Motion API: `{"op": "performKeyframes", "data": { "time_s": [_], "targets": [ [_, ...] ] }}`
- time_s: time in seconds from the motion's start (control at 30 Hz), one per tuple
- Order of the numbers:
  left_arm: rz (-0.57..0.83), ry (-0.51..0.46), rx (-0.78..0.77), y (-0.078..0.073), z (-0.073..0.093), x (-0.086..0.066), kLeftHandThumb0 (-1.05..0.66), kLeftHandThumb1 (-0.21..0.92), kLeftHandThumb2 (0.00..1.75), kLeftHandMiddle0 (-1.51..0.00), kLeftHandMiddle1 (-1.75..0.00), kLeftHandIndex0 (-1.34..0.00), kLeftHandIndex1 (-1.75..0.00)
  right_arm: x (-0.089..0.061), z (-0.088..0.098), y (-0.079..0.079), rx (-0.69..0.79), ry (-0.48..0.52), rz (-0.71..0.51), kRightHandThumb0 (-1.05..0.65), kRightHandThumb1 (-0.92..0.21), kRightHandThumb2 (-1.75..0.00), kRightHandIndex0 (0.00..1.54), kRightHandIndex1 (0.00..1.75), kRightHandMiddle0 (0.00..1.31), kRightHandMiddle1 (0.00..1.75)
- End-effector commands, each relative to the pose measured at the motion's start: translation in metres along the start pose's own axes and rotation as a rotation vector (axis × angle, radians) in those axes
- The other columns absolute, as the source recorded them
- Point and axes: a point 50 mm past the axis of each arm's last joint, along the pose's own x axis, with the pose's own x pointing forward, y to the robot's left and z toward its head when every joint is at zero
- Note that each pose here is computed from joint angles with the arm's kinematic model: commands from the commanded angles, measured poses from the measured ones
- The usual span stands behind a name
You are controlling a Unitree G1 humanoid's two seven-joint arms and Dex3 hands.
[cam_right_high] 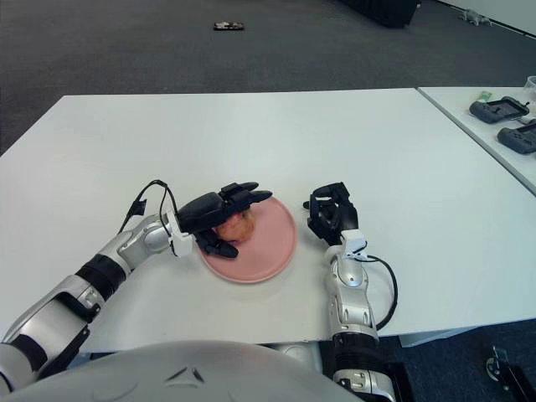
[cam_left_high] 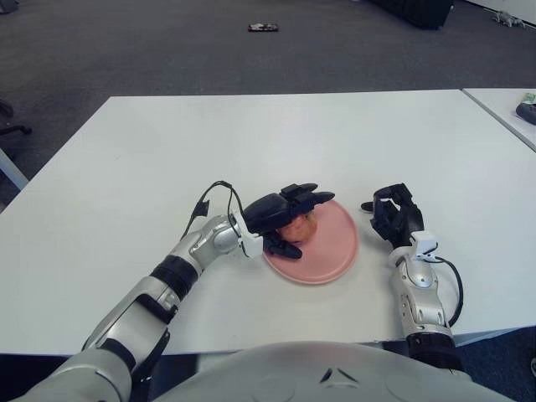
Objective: Put the apple into the plate.
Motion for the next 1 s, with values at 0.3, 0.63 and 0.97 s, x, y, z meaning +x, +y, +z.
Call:
{"op": "performKeyframes", "data": {
  "time_s": [0.3, 0.63, 0.97],
  "targets": [
    [0.032, 0.041, -0.003, 0.005, -0.005, -0.006, -0.98, 0.74, 0.38, 0.0, 0.0, 0.0, 0.0, 0.003, 0.003, 0.001, 0.011, -0.017, 0.003, -0.37, -0.73, -0.79, 0.5, 1.26, 0.3, 1.75],
    [0.119, 0.039, -0.031, 0.014, -0.01, -0.009, -1.05, 0.9, 0.22, 0.0, 0.0, 0.0, 0.0, 0.005, 0.003, 0.0, 0.006, -0.021, 0.01, -0.37, -0.73, -0.8, 0.5, 1.25, 0.3, 1.75],
    [0.222, 0.085, -0.119, 0.027, -0.021, -0.02, -0.99, 0.86, 0.16, 0.0, 0.0, 0.0, 0.0, 0.003, 0.006, 0.001, 0.005, -0.026, 0.01, -0.36, -0.77, -0.74, 0.49, 1.24, 0.28, 1.75]
  ]
}}
